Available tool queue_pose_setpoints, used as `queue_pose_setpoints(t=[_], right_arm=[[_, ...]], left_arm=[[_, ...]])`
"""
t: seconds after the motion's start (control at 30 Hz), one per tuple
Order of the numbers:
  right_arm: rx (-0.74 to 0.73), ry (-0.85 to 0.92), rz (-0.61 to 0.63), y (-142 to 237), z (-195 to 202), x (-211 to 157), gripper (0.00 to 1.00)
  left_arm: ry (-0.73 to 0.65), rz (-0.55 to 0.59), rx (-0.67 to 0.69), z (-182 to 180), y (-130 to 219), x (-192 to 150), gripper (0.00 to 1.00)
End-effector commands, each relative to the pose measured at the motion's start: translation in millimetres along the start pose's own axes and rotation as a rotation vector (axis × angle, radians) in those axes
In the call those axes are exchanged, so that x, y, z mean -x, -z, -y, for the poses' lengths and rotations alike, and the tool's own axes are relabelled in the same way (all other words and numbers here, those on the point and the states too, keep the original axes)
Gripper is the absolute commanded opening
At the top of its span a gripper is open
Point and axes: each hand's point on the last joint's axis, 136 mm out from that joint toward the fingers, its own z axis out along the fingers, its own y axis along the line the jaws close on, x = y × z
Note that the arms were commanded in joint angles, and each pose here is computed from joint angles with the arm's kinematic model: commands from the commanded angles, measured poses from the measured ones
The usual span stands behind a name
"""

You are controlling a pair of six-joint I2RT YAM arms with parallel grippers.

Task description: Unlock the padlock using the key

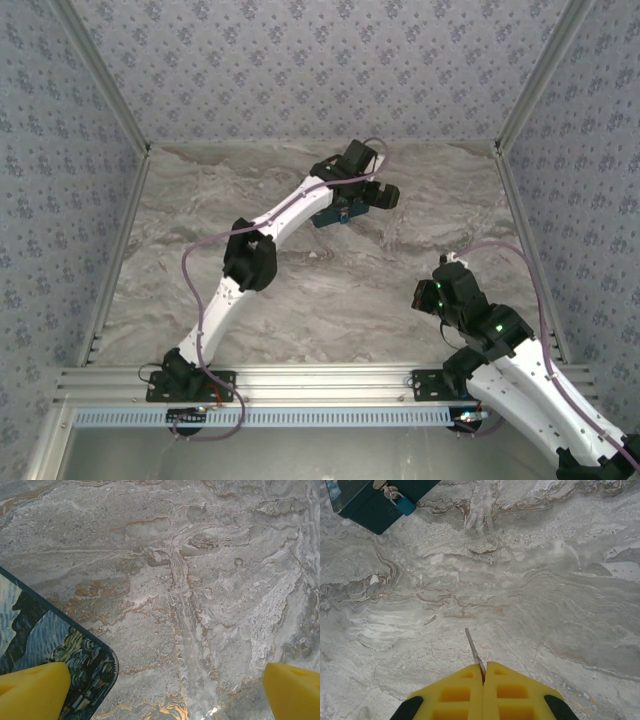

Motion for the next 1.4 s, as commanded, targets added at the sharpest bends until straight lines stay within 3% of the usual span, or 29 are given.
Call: queue_pose_setpoints(t=[0.0, 0.23, 0.57, 0.93, 1.37], right_arm=[[-0.023, -0.014, 0.017, 2.3, 4.4, 3.0, 0.0], [-0.037, -0.013, 0.016, 2.4, 7.6, 2.4, 0.01], [-0.035, -0.019, 0.011, -4.1, 8.5, -1.4, 0.01], [-0.072, -0.009, 0.013, 1.9, 15.0, 0.5, 0.01], [-0.083, -0.008, 0.018, 6.1, 16.5, 3.1, 0.01]], left_arm=[[-0.016, -0.085, 0.014, 2.1, -2.2, -30.5, 0.99], [-0.026, -0.064, -0.025, 14.9, 13.8, -48.2, 0.99], [-0.028, -0.087, -0.059, 30.0, 46.6, -105.5, 0.99], [-0.068, -0.099, -0.088, 55.4, 79.2, -145.8, 0.99], [-0.063, -0.118, -0.199, 92.0, 67.3, -146.6, 0.99]])
